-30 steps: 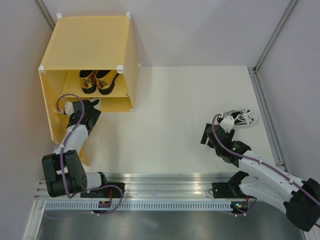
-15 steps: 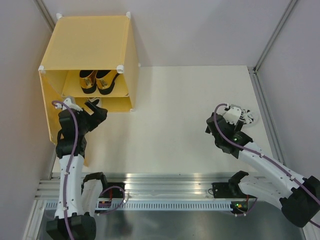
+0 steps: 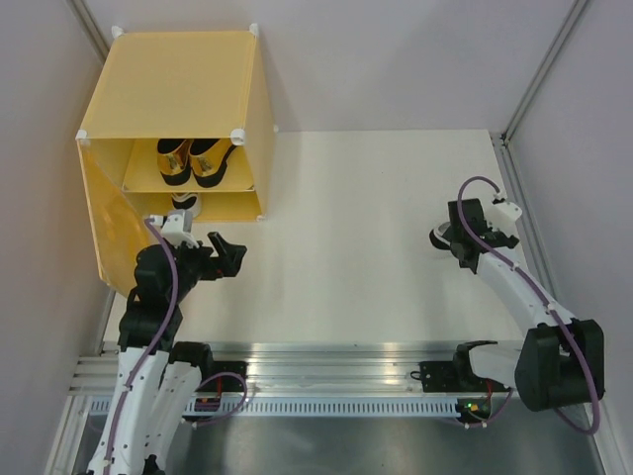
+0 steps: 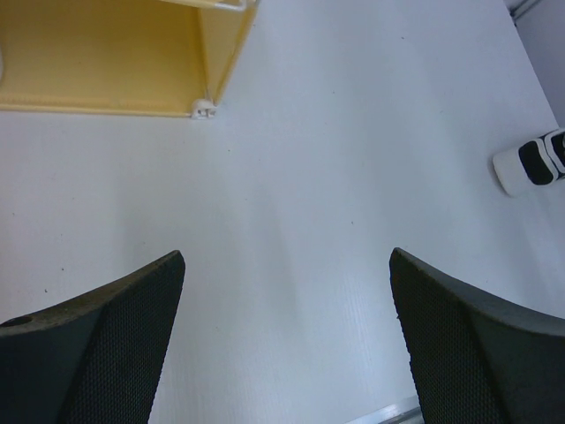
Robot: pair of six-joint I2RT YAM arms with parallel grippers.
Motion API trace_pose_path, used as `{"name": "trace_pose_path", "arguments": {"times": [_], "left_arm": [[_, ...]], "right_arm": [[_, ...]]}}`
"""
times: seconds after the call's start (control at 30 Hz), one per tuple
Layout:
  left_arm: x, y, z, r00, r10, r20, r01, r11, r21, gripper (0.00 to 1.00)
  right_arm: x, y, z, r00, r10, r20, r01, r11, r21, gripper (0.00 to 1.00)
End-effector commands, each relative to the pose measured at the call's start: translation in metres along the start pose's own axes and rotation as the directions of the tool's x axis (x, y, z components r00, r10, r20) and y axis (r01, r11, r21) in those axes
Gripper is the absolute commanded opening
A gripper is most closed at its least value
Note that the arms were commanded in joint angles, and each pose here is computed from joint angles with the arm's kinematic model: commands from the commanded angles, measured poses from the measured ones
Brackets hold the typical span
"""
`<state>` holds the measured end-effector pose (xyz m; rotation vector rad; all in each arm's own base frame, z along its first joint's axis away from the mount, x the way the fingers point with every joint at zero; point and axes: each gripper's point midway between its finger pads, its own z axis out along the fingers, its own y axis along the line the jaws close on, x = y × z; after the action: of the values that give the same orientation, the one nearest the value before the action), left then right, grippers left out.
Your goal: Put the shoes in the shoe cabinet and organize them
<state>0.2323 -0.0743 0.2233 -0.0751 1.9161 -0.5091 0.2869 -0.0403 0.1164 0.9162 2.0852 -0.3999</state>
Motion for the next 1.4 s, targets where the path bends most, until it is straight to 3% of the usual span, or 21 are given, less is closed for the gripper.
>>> {"name": "trace_pose_path", "arguments": {"times": [0.0, 0.3, 0.5, 0.73, 0.87, 0.97, 1.2, 1.37], "left_arm": [[-0.002, -0.001, 0.001, 0.996, 0.082, 0.041, -0.082, 0.996, 0.017, 1.00], [-0.005, 0.003, 0.001, 0.992, 0.107, 0.060, -0.106, 0.994, -0.015, 1.00], [-0.003, 0.002, 0.002, 0.993, 0.108, 0.055, -0.107, 0.994, -0.011, 1.00], [-0.003, 0.005, 0.003, 0.993, 0.108, 0.052, -0.107, 0.994, -0.023, 1.00], [-0.002, 0.005, 0.003, 0.993, 0.110, 0.050, -0.108, 0.994, -0.027, 1.00], [-0.002, 0.005, 0.003, 0.993, 0.109, 0.050, -0.108, 0.994, -0.026, 1.00], [-0.002, 0.006, 0.004, 0.993, 0.111, 0.048, -0.110, 0.994, -0.027, 1.00], [-0.002, 0.006, 0.004, 0.993, 0.111, 0.049, -0.109, 0.994, -0.029, 1.00]], "right_arm": [[-0.014, 0.015, 0.018, 0.990, 0.138, -0.030, -0.139, 0.990, -0.037, 0.97], [-0.013, 0.036, 0.056, 0.989, 0.125, -0.081, -0.127, 0.991, -0.028, 0.94], [-0.019, 0.044, 0.053, 0.988, 0.133, -0.082, -0.138, 0.989, -0.060, 0.91], [0.017, 0.036, 0.067, 0.980, 0.115, -0.164, -0.118, 0.993, -0.008, 0.88], [0.036, 0.035, 0.073, 0.971, 0.116, -0.210, -0.119, 0.993, -0.003, 0.81], [0.042, 0.037, 0.072, 0.969, 0.097, -0.226, -0.105, 0.994, -0.023, 0.67], [0.032, 0.049, 0.059, 0.976, 0.034, -0.216, -0.063, 0.989, -0.131, 0.01], [0.028, 0.082, 0.030, 0.983, -0.082, -0.165, 0.038, 0.967, -0.251, 0.01]]}}
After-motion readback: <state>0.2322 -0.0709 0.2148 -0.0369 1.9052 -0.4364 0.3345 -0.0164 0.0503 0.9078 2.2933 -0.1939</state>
